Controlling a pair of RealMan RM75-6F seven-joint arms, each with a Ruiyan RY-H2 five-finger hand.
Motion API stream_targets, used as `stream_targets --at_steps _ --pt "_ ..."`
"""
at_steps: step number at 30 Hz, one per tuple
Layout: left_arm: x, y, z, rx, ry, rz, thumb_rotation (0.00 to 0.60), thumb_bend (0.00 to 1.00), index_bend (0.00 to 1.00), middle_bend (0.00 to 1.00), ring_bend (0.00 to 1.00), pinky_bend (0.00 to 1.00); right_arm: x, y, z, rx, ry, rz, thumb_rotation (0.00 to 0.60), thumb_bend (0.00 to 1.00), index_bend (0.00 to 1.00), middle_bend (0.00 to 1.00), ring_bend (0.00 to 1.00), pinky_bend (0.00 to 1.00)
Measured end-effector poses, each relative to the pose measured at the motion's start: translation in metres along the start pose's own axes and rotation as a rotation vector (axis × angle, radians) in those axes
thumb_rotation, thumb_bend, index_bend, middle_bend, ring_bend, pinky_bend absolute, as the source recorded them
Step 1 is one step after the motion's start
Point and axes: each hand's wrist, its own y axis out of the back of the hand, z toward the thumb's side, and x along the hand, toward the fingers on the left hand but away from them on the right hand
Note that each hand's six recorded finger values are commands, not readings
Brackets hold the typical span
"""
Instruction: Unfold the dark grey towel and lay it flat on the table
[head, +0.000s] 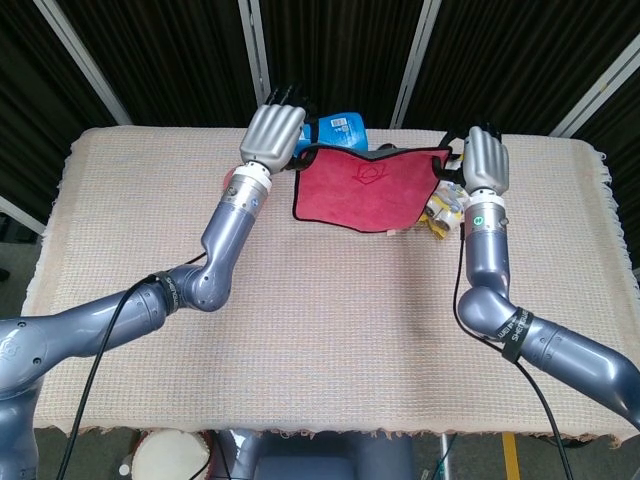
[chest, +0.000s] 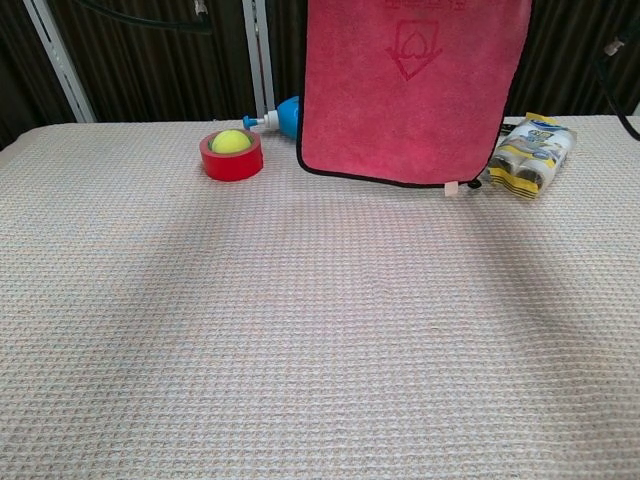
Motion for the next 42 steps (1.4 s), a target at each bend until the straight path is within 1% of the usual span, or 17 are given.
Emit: stream_targets --at_steps 8,12,16,20,26,31,35,42 --pt "0.013 -0.016 0.007 -0.03 0.011 0.019 0.6 0.44 0.74 0.24 0.0 0.03 -0.013 -0.006 0.005 0.002 0.009 -0.012 0.6 0.69 0.83 0.31 0.08 0.04" --pt "0.013 -0.03 0.013 -0.041 -0.003 0.008 0.6 0.44 0.74 0.24 0.0 0.03 -0.013 -0.011 0.002 0.016 0.012 -0.001 0.6 0.69 0.83 0.31 0.08 0.04" --pt "0.006 -0.042 0.012 -0.064 -0.009 -0.011 0.6 0.44 0.74 0.24 0.0 0.03 -0.006 -0.013 -0.005 0.017 0.015 0.012 0.6 0.69 0.83 0.31 0.08 0.04" --pt "-0.006 -0.053 0.01 -0.086 -0.016 -0.032 0.6 0.44 0.74 0.24 0.0 0.03 0.008 -0.017 -0.012 0.019 0.021 0.036 0.6 0.69 0.83 0.31 0.08 0.04" --pt "-0.03 -0.062 0.006 -0.114 -0.03 -0.052 0.6 0.44 0.74 0.24 0.0 0.03 0.038 -0.024 -0.019 0.021 0.037 0.078 0.6 0.69 0.83 0.31 0.08 0.04" --pt "-0.053 -0.066 0.002 -0.139 -0.041 -0.073 0.6 0.44 0.74 0.24 0.0 0.03 0.067 -0.028 -0.027 0.03 0.046 0.106 0.6 0.69 0.83 0.31 0.08 0.04" --pt "-0.077 -0.069 -0.001 -0.156 -0.053 -0.094 0.6 0.44 0.74 0.24 0.0 0.03 0.09 -0.029 -0.039 0.046 0.04 0.123 0.6 0.69 0.83 0.31 0.08 0.04" --pt "-0.116 -0.07 -0.006 -0.179 -0.066 -0.125 0.6 0.44 0.74 0.24 0.0 0.03 0.122 -0.029 -0.055 0.055 0.037 0.148 0.6 0.69 0.83 0.31 0.08 0.04"
